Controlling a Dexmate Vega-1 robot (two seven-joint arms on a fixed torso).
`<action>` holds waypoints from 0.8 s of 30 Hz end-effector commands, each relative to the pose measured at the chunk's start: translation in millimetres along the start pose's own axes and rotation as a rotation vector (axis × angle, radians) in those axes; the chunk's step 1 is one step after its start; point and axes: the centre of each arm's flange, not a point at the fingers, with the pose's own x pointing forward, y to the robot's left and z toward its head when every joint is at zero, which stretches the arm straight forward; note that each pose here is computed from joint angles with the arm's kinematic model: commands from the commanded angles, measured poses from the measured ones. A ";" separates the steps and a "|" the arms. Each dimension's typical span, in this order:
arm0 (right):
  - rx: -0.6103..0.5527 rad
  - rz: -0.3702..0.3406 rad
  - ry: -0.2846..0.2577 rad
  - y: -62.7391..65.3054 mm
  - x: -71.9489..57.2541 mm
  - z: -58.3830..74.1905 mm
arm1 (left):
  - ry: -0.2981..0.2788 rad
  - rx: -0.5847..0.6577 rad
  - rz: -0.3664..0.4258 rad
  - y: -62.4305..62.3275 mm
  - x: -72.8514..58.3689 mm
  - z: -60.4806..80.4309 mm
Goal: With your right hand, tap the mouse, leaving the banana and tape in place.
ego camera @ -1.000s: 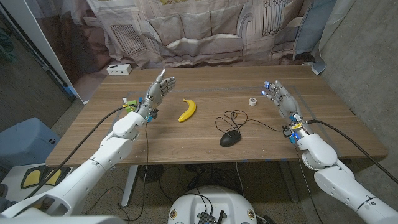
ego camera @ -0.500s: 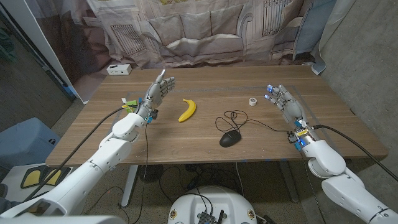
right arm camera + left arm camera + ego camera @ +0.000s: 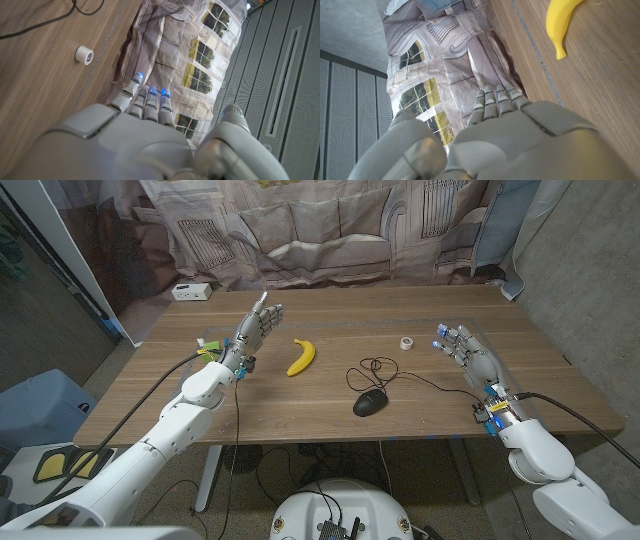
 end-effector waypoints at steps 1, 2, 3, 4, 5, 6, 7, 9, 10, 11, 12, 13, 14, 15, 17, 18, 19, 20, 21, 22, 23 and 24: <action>-0.005 -0.008 0.008 5.4 -22.2 5.0 | 0.010 0.016 -0.007 -2.9 -3.3 0.7; -0.003 -0.012 0.006 6.7 -23.9 5.1 | 0.007 0.015 -0.009 -3.1 -3.5 1.1; 0.001 -0.014 0.005 8.2 -25.5 5.1 | 0.005 0.017 -0.012 -3.3 -3.5 1.4; -0.001 -0.011 0.003 9.8 -27.1 5.3 | 0.004 0.021 -0.015 -3.5 -3.5 1.8; 0.002 -0.014 0.004 11.5 -28.9 5.6 | 0.004 0.023 -0.017 -3.7 -3.4 1.9; -0.002 -0.014 0.002 13.2 -30.7 5.9 | 0.005 0.022 -0.019 -3.8 -3.2 1.9; -0.003 -0.015 0.001 14.8 -32.5 6.3 | 0.006 0.022 -0.022 -3.8 -2.9 1.7; -0.001 -0.017 0.001 17.8 -35.7 7.0 | 0.011 0.021 -0.025 -3.4 -2.5 1.0; -0.003 -0.017 0.001 19.2 -37.4 7.3 | 0.013 0.021 -0.027 -3.3 -2.6 0.9; -0.002 -0.016 0.002 20.5 -38.8 7.7 | 0.013 0.020 -0.028 -2.8 -2.8 0.4; -0.005 -0.014 0.002 21.9 -40.1 8.1 | 0.014 0.021 -0.029 -2.5 -3.0 0.1; -0.010 -0.015 0.002 23.2 -41.5 8.5 | 0.014 0.022 -0.030 -2.2 -3.5 0.0; -0.016 -0.015 0.002 24.3 -42.6 9.2 | 0.014 0.022 -0.032 -1.9 -4.0 -0.1; -0.024 -0.015 0.001 25.4 -43.6 10.0 | 0.013 0.021 -0.032 -1.5 -4.5 -0.1; -0.040 -0.019 -0.002 27.5 -45.3 11.6 | 0.012 0.023 -0.032 -0.7 -5.7 0.0; -0.050 -0.016 -0.005 28.4 -45.9 12.3 | 0.010 0.023 -0.032 -0.3 -6.2 0.1; -0.057 -0.018 -0.008 29.4 -46.6 13.0 | 0.007 0.022 -0.033 0.0 -6.8 0.3; -0.063 -0.018 -0.011 30.4 -47.3 13.7 | 0.005 0.022 -0.032 0.4 -7.3 0.6; -0.067 -0.018 -0.014 31.3 -47.8 14.2 | 0.002 0.022 -0.031 0.7 -7.9 1.1; -0.070 -0.018 -0.017 32.2 -48.3 14.5 | 0.000 0.023 -0.031 1.0 -8.5 1.6; -0.075 -0.019 -0.018 33.1 -48.7 14.8 | -0.001 0.025 -0.031 1.5 -8.9 2.1; -0.078 -0.019 -0.020 33.8 -49.0 15.0 | -0.002 0.027 -0.031 2.0 -9.3 2.4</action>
